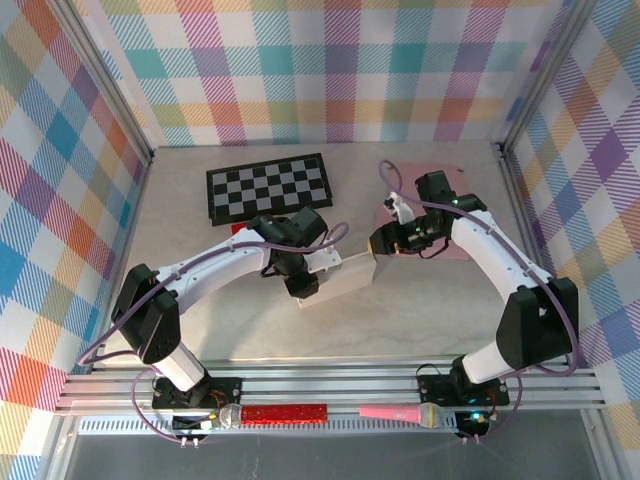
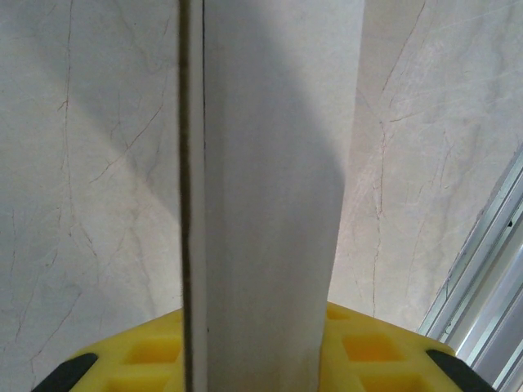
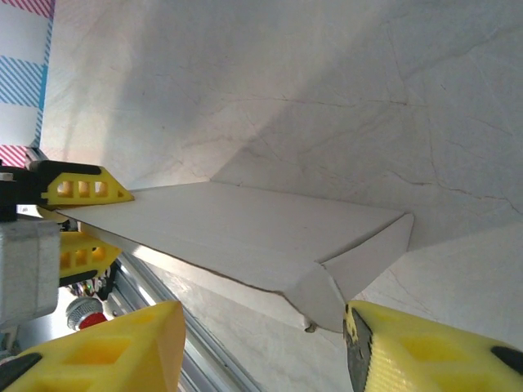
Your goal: Fold the paper box
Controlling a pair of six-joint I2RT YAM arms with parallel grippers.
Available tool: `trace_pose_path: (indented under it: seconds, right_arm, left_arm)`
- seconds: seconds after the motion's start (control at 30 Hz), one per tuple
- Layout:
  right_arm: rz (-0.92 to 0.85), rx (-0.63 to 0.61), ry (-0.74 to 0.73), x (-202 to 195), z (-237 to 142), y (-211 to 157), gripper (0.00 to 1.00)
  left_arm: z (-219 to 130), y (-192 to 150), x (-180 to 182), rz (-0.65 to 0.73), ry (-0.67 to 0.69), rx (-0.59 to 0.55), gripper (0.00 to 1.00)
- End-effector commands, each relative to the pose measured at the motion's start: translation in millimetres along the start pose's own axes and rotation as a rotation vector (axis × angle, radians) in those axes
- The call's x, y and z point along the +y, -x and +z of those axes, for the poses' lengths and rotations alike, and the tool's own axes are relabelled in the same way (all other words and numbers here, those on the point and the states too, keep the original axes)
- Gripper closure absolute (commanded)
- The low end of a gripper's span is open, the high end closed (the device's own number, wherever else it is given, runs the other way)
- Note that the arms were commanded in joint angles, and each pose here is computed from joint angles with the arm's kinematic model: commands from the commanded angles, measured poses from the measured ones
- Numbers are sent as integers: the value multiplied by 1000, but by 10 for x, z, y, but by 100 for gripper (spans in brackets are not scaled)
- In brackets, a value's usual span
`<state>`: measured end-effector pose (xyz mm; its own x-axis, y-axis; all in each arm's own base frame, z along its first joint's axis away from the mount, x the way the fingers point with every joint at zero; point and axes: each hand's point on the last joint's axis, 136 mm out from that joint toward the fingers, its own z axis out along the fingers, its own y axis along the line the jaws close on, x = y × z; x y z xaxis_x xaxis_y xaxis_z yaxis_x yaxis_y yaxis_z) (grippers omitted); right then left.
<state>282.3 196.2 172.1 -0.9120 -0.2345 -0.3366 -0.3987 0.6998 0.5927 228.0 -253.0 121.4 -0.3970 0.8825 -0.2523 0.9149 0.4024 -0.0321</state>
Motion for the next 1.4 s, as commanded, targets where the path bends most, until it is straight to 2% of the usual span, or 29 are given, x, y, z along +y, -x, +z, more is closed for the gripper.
trace_pose_path:
  seconds: [0.0, 0.17, 0.47, 0.77, 1.13, 1.37]
  right_arm:
    - [-71, 11, -19, 15, 23, 16, 46]
    - [-90, 7, 7, 98, 51, 59, 47]
    - [-76, 17, 22, 137, 35, -21, 56]
    - [-90, 35, -34, 77, 52, -9, 69]
    - [-130, 63, -119, 24, 106, -20, 74]
    - [-128, 47, -157, -9, 106, 23, 83]
  left_arm:
    - [-15, -96, -5, -6, -24, 43, 71]
    - [-12, -93, 6, -9, -25, 45, 71]
    - [-14, -88, 21, -16, -30, 40, 72]
    - [-3, -87, 12, -14, -39, 39, 72]
    - [-20, -76, 6, -14, -41, 32, 72]
    - [-20, -60, 14, -16, -41, 29, 73]
